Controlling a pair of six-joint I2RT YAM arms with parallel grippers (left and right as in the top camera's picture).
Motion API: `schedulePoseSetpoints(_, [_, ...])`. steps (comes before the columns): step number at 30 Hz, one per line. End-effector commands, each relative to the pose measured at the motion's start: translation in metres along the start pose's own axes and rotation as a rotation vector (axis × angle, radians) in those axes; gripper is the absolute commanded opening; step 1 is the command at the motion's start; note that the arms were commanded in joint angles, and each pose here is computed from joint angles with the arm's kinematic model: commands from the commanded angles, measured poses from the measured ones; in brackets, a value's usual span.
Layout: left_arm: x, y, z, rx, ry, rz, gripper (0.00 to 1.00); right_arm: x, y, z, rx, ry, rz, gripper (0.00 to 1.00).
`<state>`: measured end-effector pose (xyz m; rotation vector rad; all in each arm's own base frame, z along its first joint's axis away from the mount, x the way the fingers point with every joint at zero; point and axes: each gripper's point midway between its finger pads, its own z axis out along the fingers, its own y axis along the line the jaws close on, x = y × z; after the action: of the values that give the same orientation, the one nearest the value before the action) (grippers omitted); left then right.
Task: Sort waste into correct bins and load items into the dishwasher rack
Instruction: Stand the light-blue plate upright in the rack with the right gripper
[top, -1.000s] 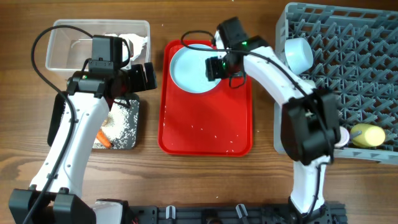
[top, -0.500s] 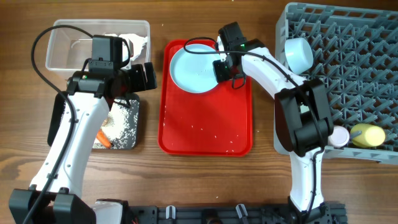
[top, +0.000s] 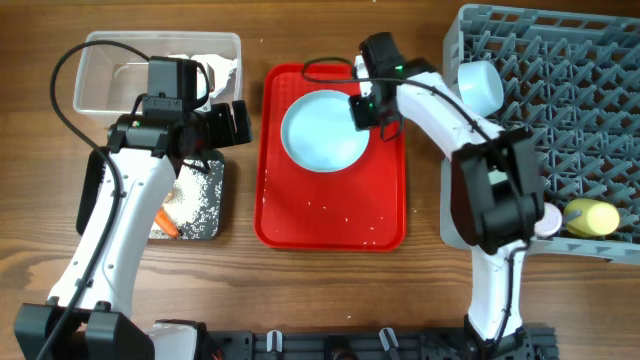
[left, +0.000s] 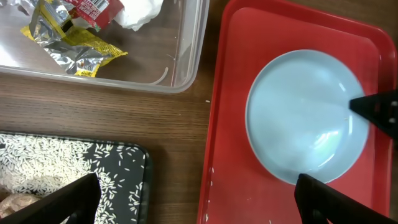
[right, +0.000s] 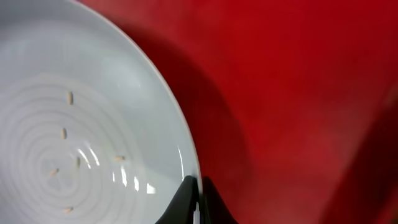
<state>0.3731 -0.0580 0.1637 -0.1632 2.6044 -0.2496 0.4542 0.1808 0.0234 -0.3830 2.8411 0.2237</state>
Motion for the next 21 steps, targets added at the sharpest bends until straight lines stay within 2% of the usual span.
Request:
schedulePoseSetpoints(1, [-0.002,0.0,0.0,0.006,-0.002,-0.006,1.0,-0.033,-0.027,-0.08,0.056,-0.181,0.034,0.04])
schedulePoseSetpoints(4, [-0.002,0.0,0.0,0.006,-0.002,-0.006,1.0,-0.048,-0.038,-0.135,0.084,-0.304,0.046,0.04])
schedulePoseSetpoints(10, [-0.002,0.0,0.0,0.006,-0.002,-0.006,1.0,-0.051,-0.093,-0.228,0.31,-0.486,0.139,0.04])
schedulePoseSetpoints(15, [-0.002,0.0,0.0,0.006,-0.002,-0.006,1.0,-0.026,-0.172,-0.295,0.505,-0.569,0.305,0.04])
schedulePoseSetpoints(17, [-0.002,0.0,0.0,0.006,-0.002,-0.006,1.0,-0.017,-0.194,-0.308,0.543,-0.581,0.353,0.04])
schedulePoseSetpoints(21, [-0.002,0.0,0.0,0.006,-0.002,-0.006,1.0,0.019,-0.263,-0.336,0.796,-0.528,0.444,0.04])
